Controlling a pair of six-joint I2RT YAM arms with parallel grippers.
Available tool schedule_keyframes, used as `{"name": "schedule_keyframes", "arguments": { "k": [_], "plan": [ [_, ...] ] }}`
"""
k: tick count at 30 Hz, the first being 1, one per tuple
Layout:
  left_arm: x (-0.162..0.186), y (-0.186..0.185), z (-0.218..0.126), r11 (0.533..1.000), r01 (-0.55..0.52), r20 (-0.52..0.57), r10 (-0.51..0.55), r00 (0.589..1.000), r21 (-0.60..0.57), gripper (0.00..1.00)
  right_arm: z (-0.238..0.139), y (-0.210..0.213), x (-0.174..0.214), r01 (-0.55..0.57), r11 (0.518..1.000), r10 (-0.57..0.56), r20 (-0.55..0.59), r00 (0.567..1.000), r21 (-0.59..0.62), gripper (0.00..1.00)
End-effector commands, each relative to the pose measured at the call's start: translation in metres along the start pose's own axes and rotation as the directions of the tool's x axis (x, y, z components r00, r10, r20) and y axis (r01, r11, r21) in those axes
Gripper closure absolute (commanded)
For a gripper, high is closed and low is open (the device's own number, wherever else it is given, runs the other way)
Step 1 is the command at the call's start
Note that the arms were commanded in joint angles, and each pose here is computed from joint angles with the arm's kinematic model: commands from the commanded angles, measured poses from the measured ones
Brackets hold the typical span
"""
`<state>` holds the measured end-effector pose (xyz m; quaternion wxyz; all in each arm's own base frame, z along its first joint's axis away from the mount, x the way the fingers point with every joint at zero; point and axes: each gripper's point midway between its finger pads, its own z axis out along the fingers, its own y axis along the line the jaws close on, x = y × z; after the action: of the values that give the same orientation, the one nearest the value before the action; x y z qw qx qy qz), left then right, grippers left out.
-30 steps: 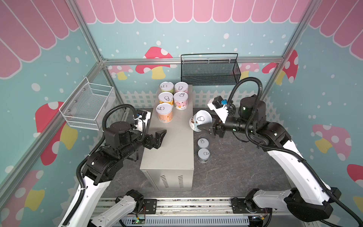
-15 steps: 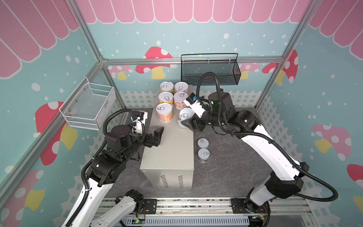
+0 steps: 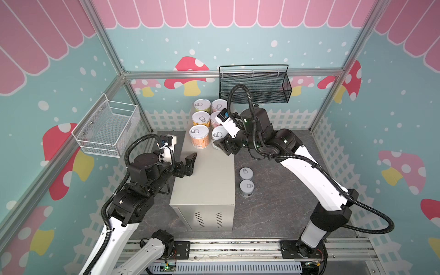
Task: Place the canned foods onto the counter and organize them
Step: 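Lower the light-blue can onto the counter beside the pink cans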
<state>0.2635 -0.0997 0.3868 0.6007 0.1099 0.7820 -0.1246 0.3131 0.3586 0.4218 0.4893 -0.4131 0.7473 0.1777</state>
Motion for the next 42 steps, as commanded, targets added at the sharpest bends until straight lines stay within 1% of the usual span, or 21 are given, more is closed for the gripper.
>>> {"name": "schedule_keyframes", "arguments": {
  "k": [1, 12, 20, 28, 30, 37, 42],
  "plan": [
    [-0.005, 0.0, -0.003, 1.0, -0.004, 0.029, 0.004, 1.0, 0.0, 0.0, -0.005, -0.002, -0.017, 0.011, 1.0, -0.012, 0.047, 0.999, 0.02, 0.25],
    [-0.005, -0.002, -0.004, 1.0, -0.009, 0.038, 0.008, 0.999, 0.01, 0.0, -0.008, -0.003, -0.02, 0.006, 1.0, -0.007, 0.054, 0.999, 0.029, 0.19],
    [-0.007, -0.004, -0.006, 1.0, -0.009, 0.044, 0.009, 0.999, 0.019, 0.0, -0.009, -0.004, -0.02, 0.006, 0.999, -0.008, 0.051, 0.999, 0.036, 0.18],
    [-0.008, -0.009, -0.006, 0.999, -0.016, 0.048, 0.014, 0.999, 0.04, 0.0, -0.016, -0.006, -0.011, -0.023, 0.998, 0.02, 0.055, 0.998, 0.054, 0.1],
    [-0.009, -0.016, -0.007, 0.997, -0.024, 0.051, 0.021, 0.998, 0.067, 0.0, -0.018, -0.005, -0.006, -0.032, 0.998, 0.029, 0.066, 0.997, 0.053, 0.09],
    [-0.011, -0.023, -0.011, 0.995, -0.035, 0.063, 0.029, 0.998, 0.096, 0.0, -0.021, 0.003, 0.004, -0.053, 0.998, 0.049, 0.125, 0.991, 0.023, 0.06],
    [-0.01, -0.029, -0.013, 0.991, -0.045, 0.062, 0.038, 0.997, 0.123, 0.0, -0.015, 0.004, 0.01, -0.06, 0.998, 0.056, 0.15, 0.987, 0.024, 0.05]
  ]
}}
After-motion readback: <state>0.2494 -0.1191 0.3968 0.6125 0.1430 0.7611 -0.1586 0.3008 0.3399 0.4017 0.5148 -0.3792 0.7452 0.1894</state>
